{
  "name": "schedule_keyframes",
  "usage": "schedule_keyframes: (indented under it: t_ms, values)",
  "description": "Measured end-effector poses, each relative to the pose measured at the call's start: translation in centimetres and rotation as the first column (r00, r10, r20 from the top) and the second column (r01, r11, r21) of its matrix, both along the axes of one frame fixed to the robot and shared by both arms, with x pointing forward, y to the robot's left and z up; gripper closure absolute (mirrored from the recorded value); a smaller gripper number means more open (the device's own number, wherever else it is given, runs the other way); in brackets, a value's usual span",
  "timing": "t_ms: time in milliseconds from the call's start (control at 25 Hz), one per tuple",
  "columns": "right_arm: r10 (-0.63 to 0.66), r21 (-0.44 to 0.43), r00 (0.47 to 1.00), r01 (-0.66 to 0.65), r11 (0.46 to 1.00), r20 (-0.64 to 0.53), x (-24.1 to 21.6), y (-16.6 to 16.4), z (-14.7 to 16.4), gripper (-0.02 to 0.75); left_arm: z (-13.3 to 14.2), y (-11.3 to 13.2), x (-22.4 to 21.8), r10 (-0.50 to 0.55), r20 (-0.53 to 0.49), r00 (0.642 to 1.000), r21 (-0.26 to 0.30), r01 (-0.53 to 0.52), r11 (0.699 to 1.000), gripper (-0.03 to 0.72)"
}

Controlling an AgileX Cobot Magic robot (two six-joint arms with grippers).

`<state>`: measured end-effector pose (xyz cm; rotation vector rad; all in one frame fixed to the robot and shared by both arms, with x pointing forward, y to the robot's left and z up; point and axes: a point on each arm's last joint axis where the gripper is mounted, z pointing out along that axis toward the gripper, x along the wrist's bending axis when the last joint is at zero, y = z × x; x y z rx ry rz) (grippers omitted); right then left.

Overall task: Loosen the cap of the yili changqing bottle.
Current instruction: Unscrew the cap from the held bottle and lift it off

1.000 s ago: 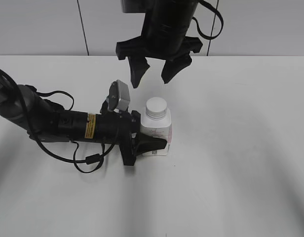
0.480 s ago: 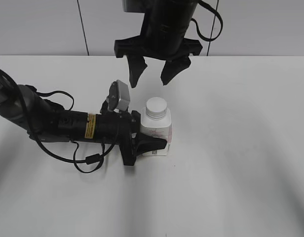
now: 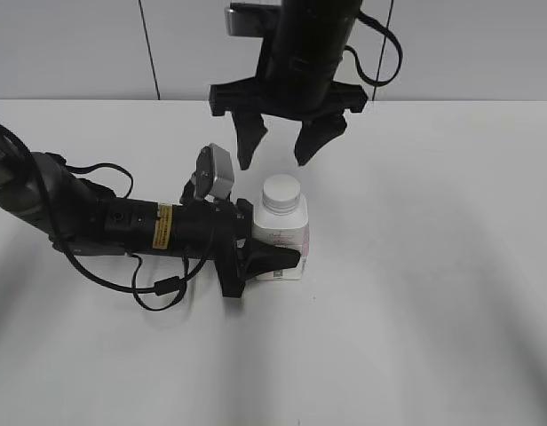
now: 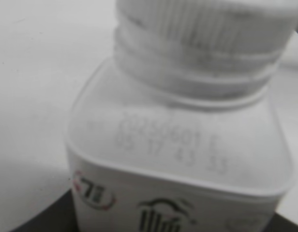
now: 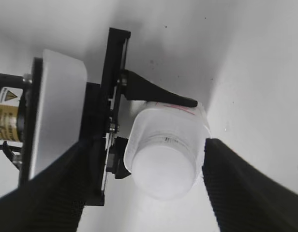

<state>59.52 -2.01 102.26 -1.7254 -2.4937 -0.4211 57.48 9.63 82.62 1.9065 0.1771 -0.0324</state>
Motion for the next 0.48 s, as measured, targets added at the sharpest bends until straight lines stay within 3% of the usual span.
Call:
schedule_keyframes:
  t_ms: [480]
  values:
    - [-0.019,-0.015,0.999,0.018,1.0,-0.037,-0.32,-0.17,-0.93,0.173,0.0,0.0,0.0,0.0,0.0,1.0,0.0,0.0,1.0,0.323]
